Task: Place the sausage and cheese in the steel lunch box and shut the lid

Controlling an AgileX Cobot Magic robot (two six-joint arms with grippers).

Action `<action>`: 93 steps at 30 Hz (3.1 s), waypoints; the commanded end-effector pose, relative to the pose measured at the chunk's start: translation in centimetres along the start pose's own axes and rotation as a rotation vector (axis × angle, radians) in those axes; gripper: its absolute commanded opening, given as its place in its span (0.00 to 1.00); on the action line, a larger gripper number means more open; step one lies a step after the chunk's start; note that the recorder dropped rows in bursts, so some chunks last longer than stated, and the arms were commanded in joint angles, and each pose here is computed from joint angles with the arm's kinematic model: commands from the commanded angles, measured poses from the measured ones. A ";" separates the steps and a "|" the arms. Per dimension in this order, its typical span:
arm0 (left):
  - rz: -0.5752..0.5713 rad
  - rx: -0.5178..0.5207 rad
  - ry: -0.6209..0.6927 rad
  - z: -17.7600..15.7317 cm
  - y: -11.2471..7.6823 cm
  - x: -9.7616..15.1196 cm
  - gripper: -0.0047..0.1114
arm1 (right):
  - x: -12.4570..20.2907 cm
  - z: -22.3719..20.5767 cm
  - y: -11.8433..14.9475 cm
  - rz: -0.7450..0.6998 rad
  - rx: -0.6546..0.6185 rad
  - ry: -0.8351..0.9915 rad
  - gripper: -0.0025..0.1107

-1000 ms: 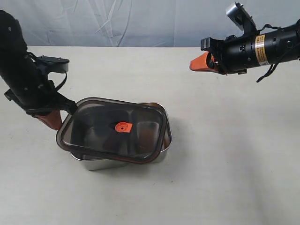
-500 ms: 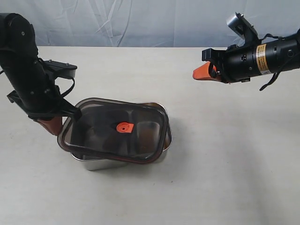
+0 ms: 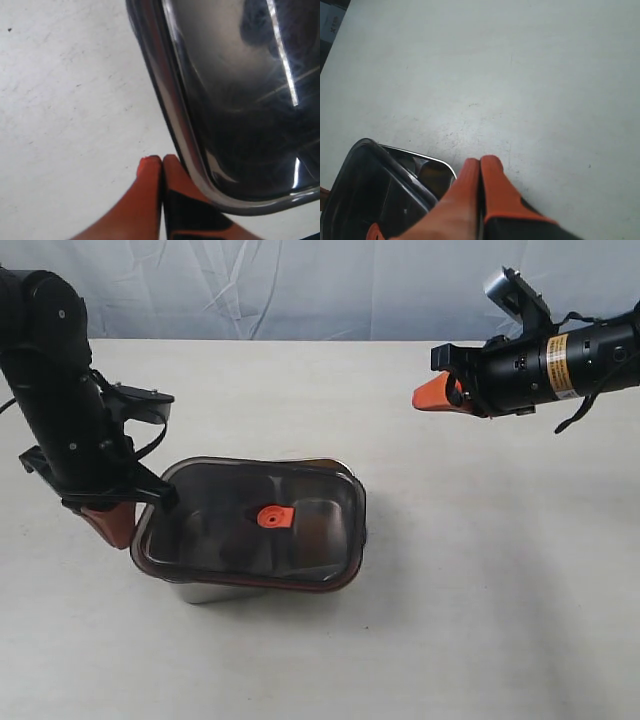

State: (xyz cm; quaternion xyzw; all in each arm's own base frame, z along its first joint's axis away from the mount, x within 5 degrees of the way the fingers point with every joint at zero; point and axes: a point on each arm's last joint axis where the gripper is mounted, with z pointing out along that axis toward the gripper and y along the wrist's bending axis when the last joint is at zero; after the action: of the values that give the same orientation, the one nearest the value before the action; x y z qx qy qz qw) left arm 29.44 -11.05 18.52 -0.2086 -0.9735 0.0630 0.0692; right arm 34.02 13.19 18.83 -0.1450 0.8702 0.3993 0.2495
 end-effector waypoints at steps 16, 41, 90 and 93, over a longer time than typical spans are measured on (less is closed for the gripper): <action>0.041 0.013 -0.003 -0.4 -0.2 0.3 0.04 | 3.3 -1.4 0.9 0.030 -0.024 0.052 0.02; -0.175 -0.256 -0.228 -5.0 4.4 1.7 0.04 | 9.1 3.0 5.0 -0.058 0.299 0.095 0.02; -0.176 -0.209 -0.274 -5.1 4.3 1.3 0.04 | 4.4 -5.3 11.5 -0.485 0.285 -0.243 0.02; -0.176 -0.209 -0.272 -5.1 4.3 1.3 0.04 | -1.3 -9.8 8.1 -0.612 1.104 -0.526 0.02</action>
State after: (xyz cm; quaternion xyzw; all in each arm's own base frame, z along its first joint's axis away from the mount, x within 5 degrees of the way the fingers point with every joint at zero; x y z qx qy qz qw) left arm 30.85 -6.13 22.71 -0.1229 -0.9894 -0.0232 -0.0735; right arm 26.48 14.10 27.91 -0.2091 0.8103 0.0393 0.5460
